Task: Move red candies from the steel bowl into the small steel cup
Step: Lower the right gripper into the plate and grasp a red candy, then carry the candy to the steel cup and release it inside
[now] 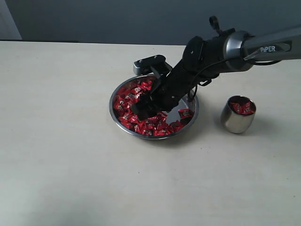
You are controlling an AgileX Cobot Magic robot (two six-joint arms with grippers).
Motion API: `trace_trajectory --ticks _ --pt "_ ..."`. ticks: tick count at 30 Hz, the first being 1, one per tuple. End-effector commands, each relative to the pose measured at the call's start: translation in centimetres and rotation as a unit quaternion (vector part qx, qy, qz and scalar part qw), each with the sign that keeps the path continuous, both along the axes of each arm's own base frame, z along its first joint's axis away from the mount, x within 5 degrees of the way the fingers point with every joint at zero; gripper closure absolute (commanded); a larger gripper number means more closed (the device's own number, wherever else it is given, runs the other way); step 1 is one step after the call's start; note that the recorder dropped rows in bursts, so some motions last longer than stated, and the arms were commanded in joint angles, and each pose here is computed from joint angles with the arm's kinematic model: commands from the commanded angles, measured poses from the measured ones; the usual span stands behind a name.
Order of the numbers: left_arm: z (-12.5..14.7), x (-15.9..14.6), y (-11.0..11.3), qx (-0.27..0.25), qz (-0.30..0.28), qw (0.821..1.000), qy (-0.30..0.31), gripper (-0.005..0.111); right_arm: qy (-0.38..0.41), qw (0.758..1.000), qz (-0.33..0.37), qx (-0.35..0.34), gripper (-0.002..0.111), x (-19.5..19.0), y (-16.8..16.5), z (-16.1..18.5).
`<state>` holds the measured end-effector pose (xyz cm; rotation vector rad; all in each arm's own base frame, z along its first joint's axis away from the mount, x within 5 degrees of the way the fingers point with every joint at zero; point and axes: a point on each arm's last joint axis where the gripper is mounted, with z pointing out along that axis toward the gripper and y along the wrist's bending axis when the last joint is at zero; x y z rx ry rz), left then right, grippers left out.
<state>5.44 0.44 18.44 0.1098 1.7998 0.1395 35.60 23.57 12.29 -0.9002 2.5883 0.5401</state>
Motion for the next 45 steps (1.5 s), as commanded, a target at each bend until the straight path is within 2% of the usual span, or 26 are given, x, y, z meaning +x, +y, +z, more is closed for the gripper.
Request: trace_trajectory --ticks 1,11,16,20,25,31,37,41,45 --pt "0.1 0.0 0.0 -0.001 0.0 1.0 -0.006 0.106 -0.02 1.0 -0.018 0.006 0.056 0.7 0.1 -0.4" --pt "0.1 0.0 0.0 -0.001 0.0 1.0 -0.006 0.106 -0.029 0.999 -0.042 0.01 0.056 1.2 0.2 -1.5" --pt "0.1 0.0 0.0 -0.001 0.0 1.0 -0.006 0.106 -0.031 0.998 -0.046 0.012 0.063 1.3 0.2 -1.5" --pt "0.1 0.0 0.0 -0.001 0.0 1.0 -0.006 0.106 -0.028 0.998 -0.046 0.01 0.077 1.3 0.2 -1.8" --pt "0.1 0.0 0.0 -0.001 0.0 1.0 -0.006 0.106 -0.031 0.998 -0.047 0.011 0.109 1.3 0.2 -1.7" --pt "0.1 0.0 0.0 -0.001 0.0 1.0 -0.006 0.106 -0.04 0.998 -0.04 0.025 0.109 1.1 0.1 0.7" --pt "0.1 0.0 0.0 -0.001 0.0 1.0 -0.006 0.106 -0.087 0.995 -0.036 0.044 0.109 0.8 -0.4 5.6" --pt "0.1 0.0 0.0 -0.001 0.0 1.0 -0.006 0.106 -0.103 0.991 -0.058 0.058 0.109 0.8 -2.0 8.7" --pt "0.1 0.0 0.0 -0.001 0.0 1.0 -0.006 0.106 -0.113 0.988 -0.088 0.059 0.109 0.0 -4.6 10.3"
